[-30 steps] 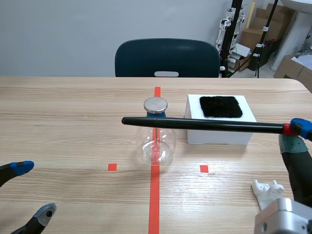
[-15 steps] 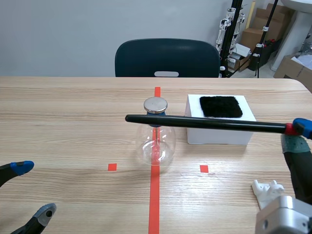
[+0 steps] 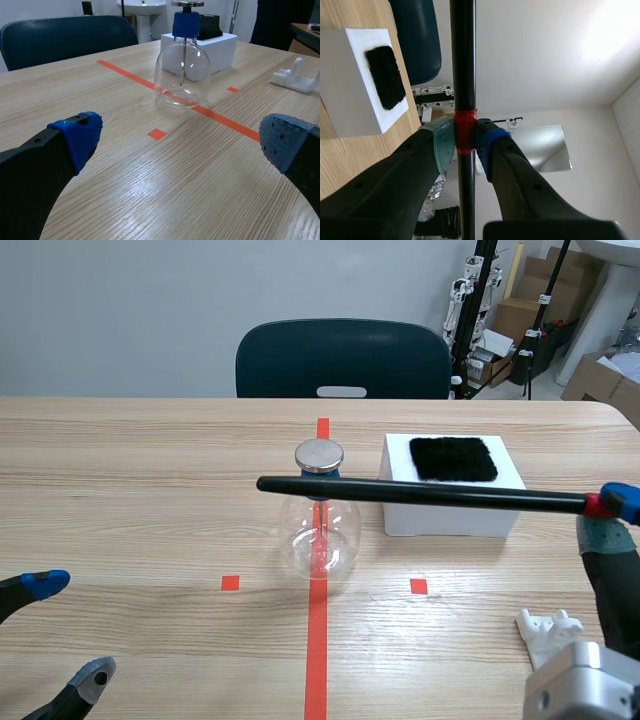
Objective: Do the electroscope experiment. pick up the black charging rod
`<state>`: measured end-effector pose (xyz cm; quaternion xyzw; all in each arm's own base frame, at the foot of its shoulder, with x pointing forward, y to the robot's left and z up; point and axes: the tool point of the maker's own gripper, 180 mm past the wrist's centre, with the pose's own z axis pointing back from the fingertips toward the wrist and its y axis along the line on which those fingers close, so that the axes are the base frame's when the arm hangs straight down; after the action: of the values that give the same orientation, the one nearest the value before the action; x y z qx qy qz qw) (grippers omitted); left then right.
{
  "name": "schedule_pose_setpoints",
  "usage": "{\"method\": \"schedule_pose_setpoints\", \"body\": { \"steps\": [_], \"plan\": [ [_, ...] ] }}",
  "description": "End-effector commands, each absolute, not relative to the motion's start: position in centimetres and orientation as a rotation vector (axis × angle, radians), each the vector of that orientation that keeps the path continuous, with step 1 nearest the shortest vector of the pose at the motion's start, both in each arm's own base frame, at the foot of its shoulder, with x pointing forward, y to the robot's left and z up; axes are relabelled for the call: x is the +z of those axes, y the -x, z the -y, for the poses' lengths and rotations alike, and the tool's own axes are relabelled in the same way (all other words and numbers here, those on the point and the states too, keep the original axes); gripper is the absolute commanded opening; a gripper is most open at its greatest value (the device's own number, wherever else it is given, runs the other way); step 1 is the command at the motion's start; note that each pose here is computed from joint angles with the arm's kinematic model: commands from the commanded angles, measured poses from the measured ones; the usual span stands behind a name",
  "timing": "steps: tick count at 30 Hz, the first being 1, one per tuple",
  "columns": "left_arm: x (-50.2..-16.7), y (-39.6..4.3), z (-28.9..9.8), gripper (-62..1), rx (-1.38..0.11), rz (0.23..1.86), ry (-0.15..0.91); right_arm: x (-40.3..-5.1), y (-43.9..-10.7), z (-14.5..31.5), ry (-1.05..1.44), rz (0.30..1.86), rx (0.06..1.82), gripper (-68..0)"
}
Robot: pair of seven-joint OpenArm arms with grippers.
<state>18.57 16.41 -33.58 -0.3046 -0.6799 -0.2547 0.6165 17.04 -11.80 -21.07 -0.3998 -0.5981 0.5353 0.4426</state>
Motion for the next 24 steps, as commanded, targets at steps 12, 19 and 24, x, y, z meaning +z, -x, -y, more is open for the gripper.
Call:
{"method": "schedule_pose_setpoints", "body": {
  "steps": [12, 19, 24],
  "plan": [
    [-32.76, -18.99, -16.94, 1.4, -0.59, 1.599, 0.691, -19.39, -17.28, 11.84, 1.041, 1.556, 1.29, -60.9],
    [-32.76, -18.99, -16.94, 1.4, -0.59, 1.599, 0.691, -19.39, -17.28, 11.84, 1.041, 1.556, 1.29, -60.9],
    [-32.76, -18.99, -16.94, 1.4, -0.59, 1.599, 0.691, -19.39, -17.28, 11.84, 1.041, 1.556, 1.29, -60.9]
  ]
}}
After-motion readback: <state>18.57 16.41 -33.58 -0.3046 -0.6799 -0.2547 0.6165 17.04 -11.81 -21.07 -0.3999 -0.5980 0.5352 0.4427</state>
